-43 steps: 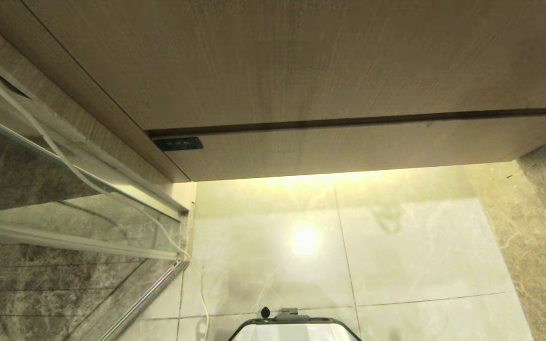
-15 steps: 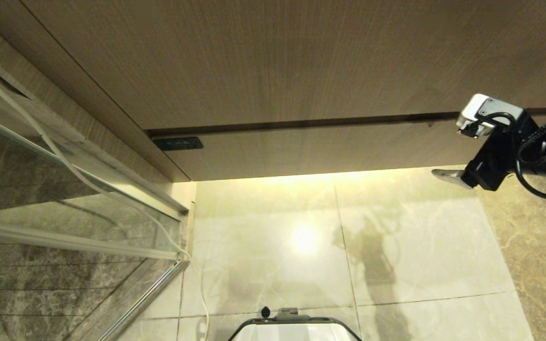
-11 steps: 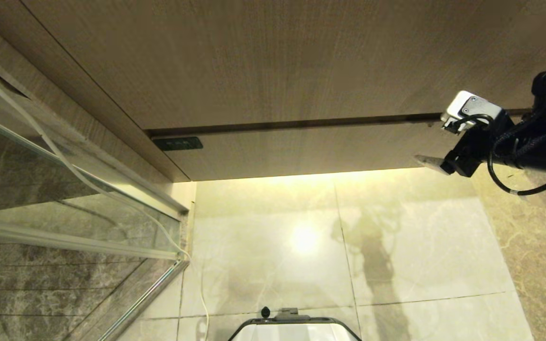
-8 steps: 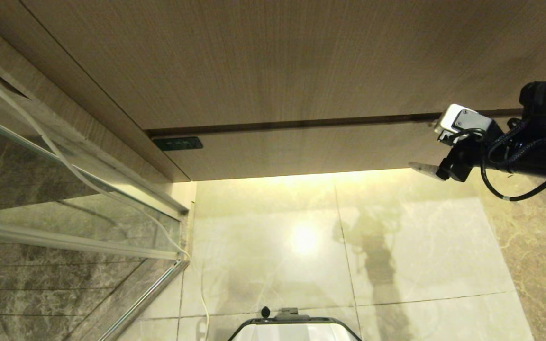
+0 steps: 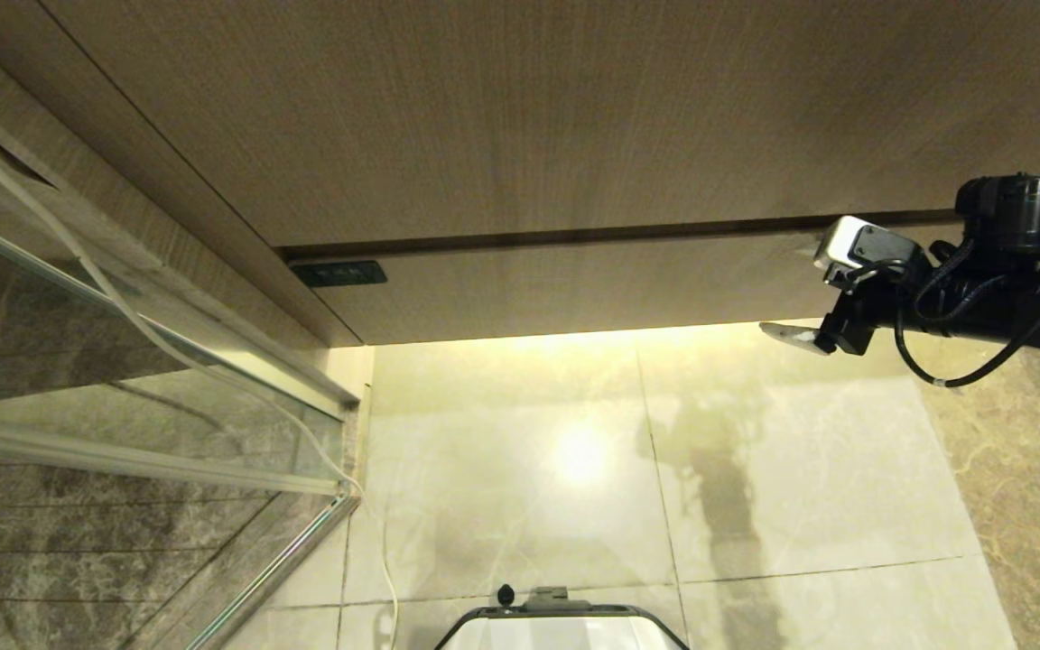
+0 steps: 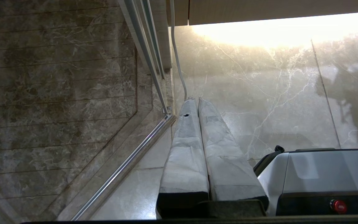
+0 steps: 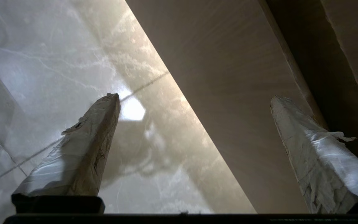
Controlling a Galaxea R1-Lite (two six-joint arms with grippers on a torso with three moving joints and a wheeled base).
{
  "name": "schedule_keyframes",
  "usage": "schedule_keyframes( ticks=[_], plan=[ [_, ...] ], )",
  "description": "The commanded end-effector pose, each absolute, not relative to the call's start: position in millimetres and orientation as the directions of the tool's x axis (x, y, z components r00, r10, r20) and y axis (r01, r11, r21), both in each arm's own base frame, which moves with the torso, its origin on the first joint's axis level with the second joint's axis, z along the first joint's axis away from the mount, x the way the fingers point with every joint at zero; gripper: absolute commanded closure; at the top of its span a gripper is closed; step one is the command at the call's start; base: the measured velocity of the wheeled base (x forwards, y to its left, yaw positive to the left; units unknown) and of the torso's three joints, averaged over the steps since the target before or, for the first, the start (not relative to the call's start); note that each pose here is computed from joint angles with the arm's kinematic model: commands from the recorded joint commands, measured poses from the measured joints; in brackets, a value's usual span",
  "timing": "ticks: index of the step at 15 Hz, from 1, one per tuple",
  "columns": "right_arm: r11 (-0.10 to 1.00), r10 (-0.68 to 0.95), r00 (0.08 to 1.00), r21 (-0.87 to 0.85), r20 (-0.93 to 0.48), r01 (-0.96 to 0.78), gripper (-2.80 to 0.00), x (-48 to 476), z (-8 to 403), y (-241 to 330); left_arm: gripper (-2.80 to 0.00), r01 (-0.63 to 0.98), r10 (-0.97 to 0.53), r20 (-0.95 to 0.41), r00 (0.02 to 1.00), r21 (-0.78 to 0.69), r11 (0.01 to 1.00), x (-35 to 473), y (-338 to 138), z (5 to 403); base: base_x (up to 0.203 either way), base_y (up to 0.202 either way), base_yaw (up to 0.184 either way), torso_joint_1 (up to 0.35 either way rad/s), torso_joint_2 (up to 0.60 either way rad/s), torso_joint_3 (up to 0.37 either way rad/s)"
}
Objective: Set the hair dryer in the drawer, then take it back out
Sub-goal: Pull open the drawer
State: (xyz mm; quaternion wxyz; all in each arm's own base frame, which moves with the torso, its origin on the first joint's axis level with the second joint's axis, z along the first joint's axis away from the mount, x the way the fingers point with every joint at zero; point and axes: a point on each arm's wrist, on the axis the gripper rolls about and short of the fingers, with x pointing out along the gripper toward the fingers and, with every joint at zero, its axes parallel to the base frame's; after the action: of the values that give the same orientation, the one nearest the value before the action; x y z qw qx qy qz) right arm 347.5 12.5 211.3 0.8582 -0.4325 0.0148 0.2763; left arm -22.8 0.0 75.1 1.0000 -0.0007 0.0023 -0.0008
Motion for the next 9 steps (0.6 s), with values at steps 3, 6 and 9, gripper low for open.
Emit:
schedule_keyframes(
  ticks=[3, 6, 9],
  plan=[
    [0.454, 0.514, 0.822, -0.735, -0.245, -0.504, -2.80, 360, 206, 12, 0.00, 0.002, -0.002, -0.005, 1.000, -0.002, 1.000, -23, 0, 75, 0.000, 0.000, 0.000, 0.000, 0.00, 0.000],
    [0.452, 0.495, 0.833, -0.744, -0.249, -0.491, -2.80, 357, 208, 6, 0.00, 0.002, -0.002, -0.005, 1.000, -0.002, 1.000, -23, 0, 75, 0.000, 0.000, 0.000, 0.000, 0.00, 0.000],
    [0.380, 0.484, 0.843, -0.811, -0.236, -0.446, -2.80, 353, 215, -1, 0.00, 0.002, -0.002, -0.006, 1.000, -0.002, 1.000, -23, 0, 75, 0.000, 0.000, 0.000, 0.000, 0.00, 0.000]
  ],
)
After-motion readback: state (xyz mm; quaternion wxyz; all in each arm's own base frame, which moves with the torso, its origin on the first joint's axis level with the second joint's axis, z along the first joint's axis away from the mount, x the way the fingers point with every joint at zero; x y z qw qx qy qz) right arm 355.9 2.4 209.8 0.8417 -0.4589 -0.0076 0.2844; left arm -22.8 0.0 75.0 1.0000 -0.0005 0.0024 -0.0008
